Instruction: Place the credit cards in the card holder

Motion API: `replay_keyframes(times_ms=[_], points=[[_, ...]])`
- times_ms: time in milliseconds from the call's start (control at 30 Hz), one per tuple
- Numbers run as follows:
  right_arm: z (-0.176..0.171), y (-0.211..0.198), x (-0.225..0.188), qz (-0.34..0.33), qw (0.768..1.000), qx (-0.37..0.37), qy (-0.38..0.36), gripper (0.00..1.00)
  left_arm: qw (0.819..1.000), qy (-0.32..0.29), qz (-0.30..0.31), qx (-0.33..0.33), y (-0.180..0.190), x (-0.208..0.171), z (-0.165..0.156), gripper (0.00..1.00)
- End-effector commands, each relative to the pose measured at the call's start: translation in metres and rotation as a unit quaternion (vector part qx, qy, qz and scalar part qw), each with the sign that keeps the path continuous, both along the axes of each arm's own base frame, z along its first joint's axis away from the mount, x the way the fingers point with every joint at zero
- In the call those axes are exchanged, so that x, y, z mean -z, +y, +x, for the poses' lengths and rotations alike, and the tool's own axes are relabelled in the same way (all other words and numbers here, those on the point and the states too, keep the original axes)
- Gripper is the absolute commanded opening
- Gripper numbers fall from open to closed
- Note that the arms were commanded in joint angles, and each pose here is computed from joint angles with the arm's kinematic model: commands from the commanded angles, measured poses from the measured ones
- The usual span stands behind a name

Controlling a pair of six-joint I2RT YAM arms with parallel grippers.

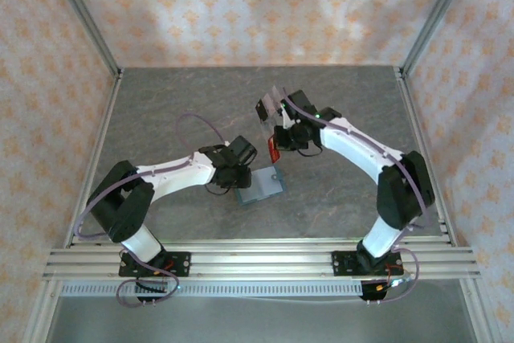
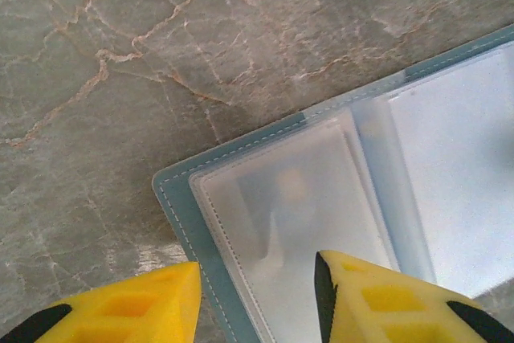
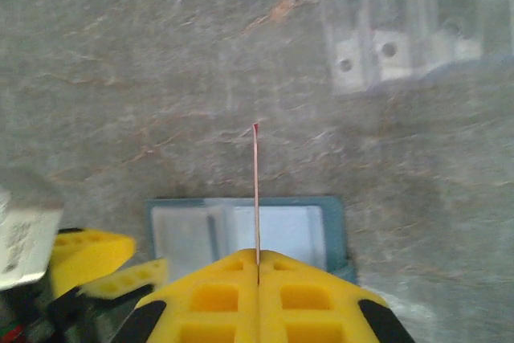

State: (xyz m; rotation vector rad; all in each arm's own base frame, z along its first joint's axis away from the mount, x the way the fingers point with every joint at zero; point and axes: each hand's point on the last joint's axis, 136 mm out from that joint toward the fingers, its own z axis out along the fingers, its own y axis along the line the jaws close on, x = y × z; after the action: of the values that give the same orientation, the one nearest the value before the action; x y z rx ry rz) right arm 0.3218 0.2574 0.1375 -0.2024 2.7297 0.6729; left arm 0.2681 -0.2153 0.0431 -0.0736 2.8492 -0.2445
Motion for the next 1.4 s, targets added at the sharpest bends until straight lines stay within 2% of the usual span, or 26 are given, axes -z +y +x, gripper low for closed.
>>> replay_keyframes(times_ms=[0, 233, 667, 833, 1367], points=[[-0.001, 0.023, -0.025, 0.098, 0.995, -0.003, -0.03, 0.0, 0.999, 0.009, 0.038, 0.002, 0.013, 0.011, -0.005, 0.41], [-0.021, 0.036, 0.009, 0.14, 0.99, -0.01, -0.017, 0.0, 0.998, 0.019, 0.059, -0.004, 0.023, 0.027, -0.011, 0.39], [-0.024, 0.047, 0.041, 0.198, 0.98, -0.005, -0.018, 0.0, 0.997, 0.024, 0.074, -0.02, 0.034, 0.035, -0.017, 0.35], [-0.024, 0.046, 0.06, 0.196, 0.98, -0.002, -0.018, 0.0, 0.997, 0.025, 0.075, -0.022, 0.035, 0.037, -0.018, 0.34], [-0.032, 0.041, 0.086, 0.193, 0.981, 0.002, -0.005, 0.0, 0.997, 0.03, 0.074, -0.022, 0.035, 0.039, -0.02, 0.34]])
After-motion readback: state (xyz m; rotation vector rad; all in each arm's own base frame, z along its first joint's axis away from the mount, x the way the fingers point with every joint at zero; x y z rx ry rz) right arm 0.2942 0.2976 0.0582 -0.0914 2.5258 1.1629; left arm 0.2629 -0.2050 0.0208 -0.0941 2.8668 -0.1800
